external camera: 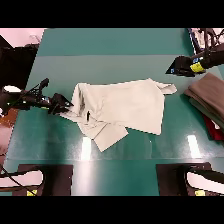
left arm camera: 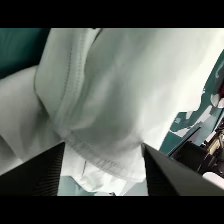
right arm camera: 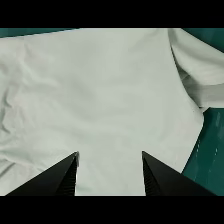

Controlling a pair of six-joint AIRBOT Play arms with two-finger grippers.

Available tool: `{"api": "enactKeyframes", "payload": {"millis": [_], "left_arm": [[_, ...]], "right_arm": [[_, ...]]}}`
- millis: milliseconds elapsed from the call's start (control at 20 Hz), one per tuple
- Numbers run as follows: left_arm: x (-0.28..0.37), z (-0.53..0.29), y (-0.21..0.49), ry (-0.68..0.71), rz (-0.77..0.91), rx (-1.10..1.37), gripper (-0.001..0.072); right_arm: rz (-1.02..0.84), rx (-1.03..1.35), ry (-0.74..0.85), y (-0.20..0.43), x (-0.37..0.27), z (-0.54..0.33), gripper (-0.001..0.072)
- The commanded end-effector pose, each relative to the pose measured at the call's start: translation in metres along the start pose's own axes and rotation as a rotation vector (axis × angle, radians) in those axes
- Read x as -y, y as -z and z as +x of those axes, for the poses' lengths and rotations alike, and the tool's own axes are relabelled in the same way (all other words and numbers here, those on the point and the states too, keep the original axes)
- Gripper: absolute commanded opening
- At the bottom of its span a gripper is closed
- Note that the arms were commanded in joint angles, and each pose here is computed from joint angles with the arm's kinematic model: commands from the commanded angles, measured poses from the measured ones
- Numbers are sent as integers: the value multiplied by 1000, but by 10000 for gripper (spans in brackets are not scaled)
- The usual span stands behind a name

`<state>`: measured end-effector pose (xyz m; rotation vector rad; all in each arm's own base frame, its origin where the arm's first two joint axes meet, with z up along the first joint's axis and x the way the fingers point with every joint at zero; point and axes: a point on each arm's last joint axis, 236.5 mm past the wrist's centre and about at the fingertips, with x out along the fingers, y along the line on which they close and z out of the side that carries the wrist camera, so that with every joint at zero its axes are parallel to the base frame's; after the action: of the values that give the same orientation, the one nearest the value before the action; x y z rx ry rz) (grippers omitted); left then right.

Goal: Fold the shirts.

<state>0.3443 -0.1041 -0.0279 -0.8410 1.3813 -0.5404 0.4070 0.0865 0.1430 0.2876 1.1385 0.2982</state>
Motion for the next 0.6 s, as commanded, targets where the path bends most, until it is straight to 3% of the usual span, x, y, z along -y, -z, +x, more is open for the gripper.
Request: {"api": "enactKeyframes", "payload": {"millis": [0,200,250,350,400,550], "left_arm": [[0,2,3,11,-15,-3,569],[3,2,-10,28,-27,52,568],[5,1,-15,37,-33,72,496],[14,-1,-26,74,-50,119,128],[24,-6,-36,108,-51,150,24],[74,-48,-72,185,68,249,25]], "right_arm": [[-10,-3,-4,1,-4,1,448],[-9,-6,-4,2,-4,1,448],[-10,-7,-4,2,-4,1,448],[-10,-13,-4,3,-4,1,448],[-10,-28,-4,7,-4,1,449],[-14,-123,-3,31,-3,0,448]]}}
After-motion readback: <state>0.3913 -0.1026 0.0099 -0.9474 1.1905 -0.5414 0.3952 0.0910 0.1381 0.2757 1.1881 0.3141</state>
